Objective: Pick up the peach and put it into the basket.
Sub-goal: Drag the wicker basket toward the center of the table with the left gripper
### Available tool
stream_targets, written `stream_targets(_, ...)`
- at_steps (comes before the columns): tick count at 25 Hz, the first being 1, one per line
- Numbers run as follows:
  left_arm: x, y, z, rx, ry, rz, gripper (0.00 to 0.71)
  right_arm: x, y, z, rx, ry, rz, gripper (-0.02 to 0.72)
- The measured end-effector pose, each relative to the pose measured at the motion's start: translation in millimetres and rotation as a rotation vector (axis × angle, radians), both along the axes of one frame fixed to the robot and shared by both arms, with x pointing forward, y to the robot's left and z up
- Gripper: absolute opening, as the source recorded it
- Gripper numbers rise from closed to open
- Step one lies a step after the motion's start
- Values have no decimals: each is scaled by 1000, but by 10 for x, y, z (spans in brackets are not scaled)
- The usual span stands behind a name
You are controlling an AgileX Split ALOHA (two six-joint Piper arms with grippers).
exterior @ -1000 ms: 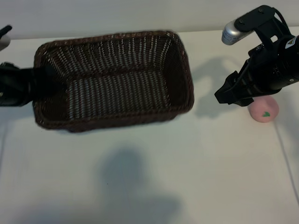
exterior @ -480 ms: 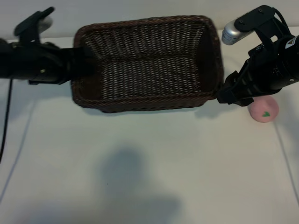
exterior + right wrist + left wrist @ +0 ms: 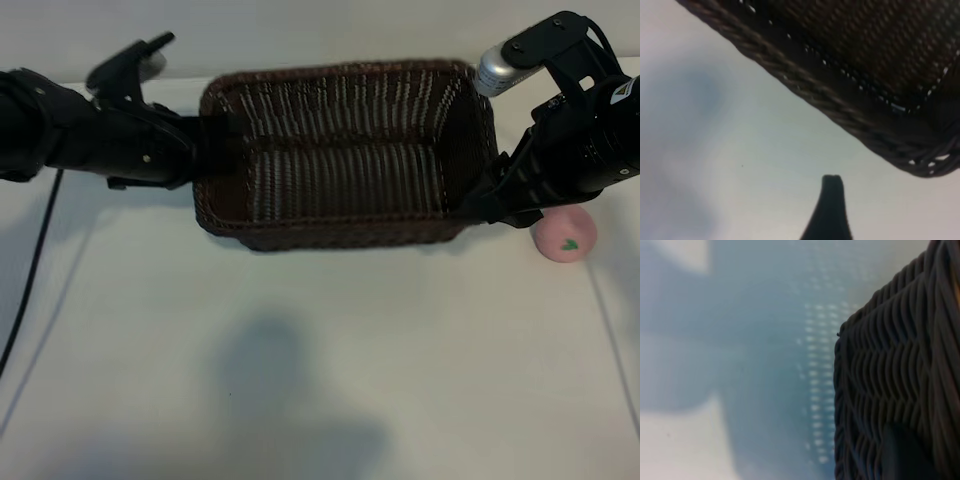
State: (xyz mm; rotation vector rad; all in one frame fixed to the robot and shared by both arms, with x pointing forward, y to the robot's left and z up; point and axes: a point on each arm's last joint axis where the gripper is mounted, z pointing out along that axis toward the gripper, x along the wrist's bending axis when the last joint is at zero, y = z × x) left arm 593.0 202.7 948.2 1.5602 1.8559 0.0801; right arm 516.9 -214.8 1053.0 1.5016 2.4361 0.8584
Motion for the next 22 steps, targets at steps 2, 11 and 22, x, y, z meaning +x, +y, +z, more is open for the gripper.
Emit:
stream_targets(2,5,-25,-93,6,24,-6,154,0,0,0,0,0,0,594)
stream_targets(11,6,-55,-198,11,53,-15,154,0,0,0,0,0,0,594)
stream_targets(22,6,-55,-198,11,53,-15,154,0,0,0,0,0,0,594)
